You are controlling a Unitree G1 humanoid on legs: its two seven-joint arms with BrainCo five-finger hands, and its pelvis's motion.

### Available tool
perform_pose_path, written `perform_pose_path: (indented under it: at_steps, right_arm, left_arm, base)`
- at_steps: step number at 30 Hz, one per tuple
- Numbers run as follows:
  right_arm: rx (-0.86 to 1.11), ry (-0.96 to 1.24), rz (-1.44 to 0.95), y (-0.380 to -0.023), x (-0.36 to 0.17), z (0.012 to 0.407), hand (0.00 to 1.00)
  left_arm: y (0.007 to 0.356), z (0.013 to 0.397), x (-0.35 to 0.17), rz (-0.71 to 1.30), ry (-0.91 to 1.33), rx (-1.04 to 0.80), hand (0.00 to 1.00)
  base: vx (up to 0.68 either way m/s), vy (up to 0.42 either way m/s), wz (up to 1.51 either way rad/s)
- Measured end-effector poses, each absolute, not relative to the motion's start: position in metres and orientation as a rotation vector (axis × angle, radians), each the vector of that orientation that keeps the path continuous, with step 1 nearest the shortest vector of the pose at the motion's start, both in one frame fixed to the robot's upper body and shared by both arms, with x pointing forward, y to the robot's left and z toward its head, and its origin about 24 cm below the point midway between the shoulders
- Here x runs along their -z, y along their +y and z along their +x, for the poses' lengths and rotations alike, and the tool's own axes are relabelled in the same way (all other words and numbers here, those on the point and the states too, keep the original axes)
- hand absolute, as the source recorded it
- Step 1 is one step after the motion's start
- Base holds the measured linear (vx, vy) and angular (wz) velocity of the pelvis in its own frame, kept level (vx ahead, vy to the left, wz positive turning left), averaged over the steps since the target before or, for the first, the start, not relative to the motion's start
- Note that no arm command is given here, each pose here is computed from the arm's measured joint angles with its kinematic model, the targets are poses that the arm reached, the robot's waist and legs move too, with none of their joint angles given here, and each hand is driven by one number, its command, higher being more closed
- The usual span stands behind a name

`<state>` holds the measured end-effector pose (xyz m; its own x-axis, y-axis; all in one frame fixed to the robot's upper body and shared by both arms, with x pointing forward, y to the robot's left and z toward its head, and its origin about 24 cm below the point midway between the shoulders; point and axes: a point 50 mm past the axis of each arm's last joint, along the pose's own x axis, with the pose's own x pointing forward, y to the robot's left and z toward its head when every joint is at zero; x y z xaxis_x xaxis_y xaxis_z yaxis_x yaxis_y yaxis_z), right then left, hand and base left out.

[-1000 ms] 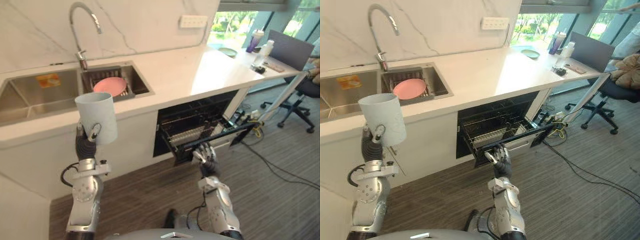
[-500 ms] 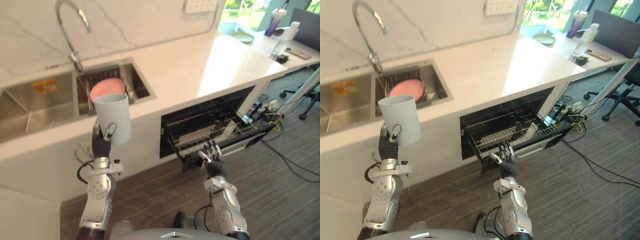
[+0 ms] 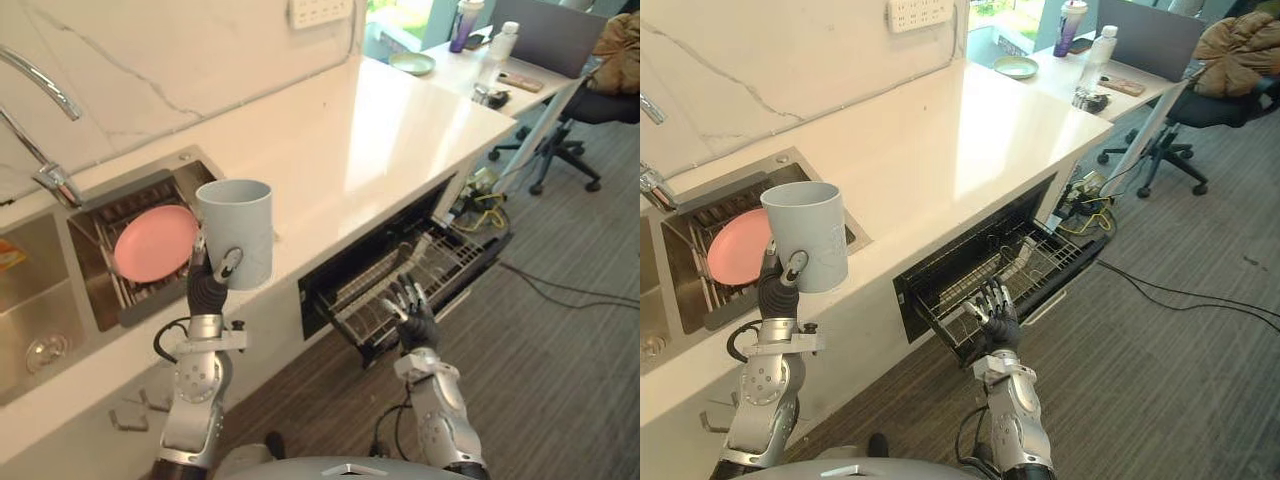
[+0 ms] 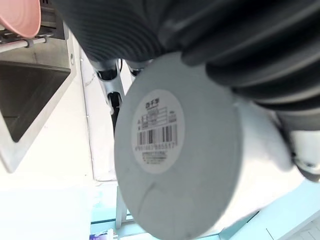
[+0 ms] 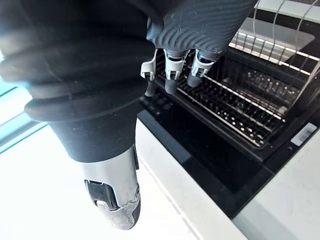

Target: Walk over to the sink, pick up the cup, carry it to the dishwasher, place the cup inside the dishwasher, then close the dishwasher door

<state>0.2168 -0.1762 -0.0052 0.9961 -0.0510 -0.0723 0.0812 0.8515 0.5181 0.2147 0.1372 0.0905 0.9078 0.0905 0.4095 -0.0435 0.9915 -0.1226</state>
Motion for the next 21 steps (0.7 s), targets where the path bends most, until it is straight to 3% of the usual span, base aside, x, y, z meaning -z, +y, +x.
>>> perform_pose_path:
  at_steps: [7, 11, 15, 21]
  right_arm:
    - [0.042, 0.02, 0.564, -0.173, -0.001, 0.222, 0.0]
    - [-0.07, -0.065, 0.529, -0.164, -0.021, 0.225, 0.0]
    - [-0.303, -0.2, 0.516, -0.141, -0.055, 0.229, 0.0]
    - [-0.463, -0.256, 0.718, -0.127, -0.073, 0.237, 0.0]
  left_arm:
    - [0.135, 0.214, -0.094, -0.094, -0.446, -0.105, 1.0]
    - [0.142, 0.214, -0.096, -0.025, -0.467, -0.246, 1.0]
    - [0.15, 0.215, -0.104, 0.042, -0.534, -0.436, 1.0]
    - [0.158, 0.217, -0.122, 0.228, -0.707, -0.732, 1.0]
  base:
    - [-0.01, -0.026, -0.09]
    - [-0.07, -0.011, -0.2]
    - [-0.04, -0.026, -0.17]
    - [0.0, -0.023, -0.15]
